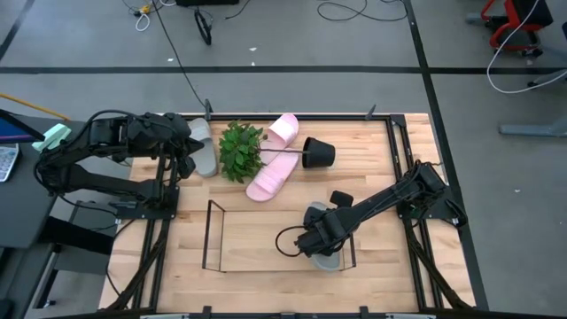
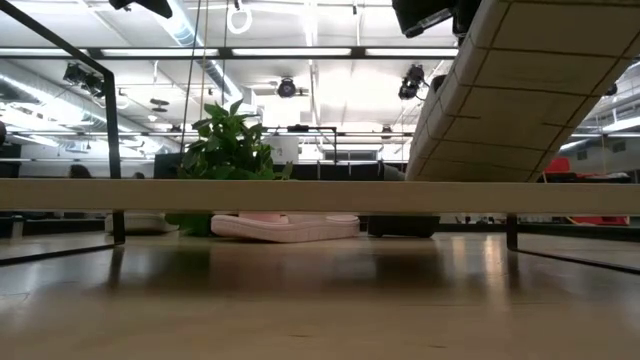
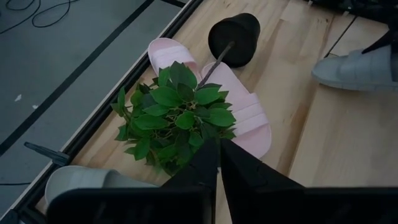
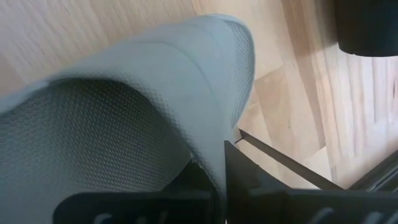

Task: Pick and place slides into the shelf
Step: Put the right gray slipper on the shelf

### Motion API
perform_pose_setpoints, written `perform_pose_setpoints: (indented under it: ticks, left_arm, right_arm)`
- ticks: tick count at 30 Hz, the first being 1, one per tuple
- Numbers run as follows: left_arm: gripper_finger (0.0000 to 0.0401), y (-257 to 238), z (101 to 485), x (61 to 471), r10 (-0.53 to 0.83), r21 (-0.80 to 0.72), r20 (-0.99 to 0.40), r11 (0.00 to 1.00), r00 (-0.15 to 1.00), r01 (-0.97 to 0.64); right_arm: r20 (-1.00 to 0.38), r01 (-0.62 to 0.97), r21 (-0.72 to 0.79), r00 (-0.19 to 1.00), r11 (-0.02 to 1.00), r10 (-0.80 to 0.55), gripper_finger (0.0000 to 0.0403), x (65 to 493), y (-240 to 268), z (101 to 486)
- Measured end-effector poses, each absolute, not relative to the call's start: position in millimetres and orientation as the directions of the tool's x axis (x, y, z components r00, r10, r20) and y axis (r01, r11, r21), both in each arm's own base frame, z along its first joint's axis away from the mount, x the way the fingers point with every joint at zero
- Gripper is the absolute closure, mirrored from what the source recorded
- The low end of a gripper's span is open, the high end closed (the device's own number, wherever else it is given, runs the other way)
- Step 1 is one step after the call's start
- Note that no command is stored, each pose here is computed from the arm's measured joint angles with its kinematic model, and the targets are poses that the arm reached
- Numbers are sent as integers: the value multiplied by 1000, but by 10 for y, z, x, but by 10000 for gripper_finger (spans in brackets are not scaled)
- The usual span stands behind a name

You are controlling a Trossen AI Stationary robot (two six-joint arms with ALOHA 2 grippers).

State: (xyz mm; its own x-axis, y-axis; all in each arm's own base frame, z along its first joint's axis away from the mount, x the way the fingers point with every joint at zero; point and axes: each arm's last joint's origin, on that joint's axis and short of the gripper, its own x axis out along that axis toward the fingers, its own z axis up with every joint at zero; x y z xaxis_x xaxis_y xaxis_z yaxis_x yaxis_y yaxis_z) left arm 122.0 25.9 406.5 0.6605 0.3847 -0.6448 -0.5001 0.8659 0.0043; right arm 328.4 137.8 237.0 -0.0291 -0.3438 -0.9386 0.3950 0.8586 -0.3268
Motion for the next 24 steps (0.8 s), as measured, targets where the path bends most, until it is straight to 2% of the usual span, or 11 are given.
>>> perform_pose_setpoints:
  ticks: [13, 24]
  left_arm:
    - [387, 258, 4059, 1214, 384, 9, -651, 866, 655, -499]
    - [374, 257, 4048, 1206, 383, 15, -662, 867, 645, -499]
  right_arm:
    - [-936, 394, -336, -34, 856, -351, 391, 3270, 1372, 2332]
    - [-921, 389, -370, -38, 844, -387, 393, 3239, 1370, 2277]
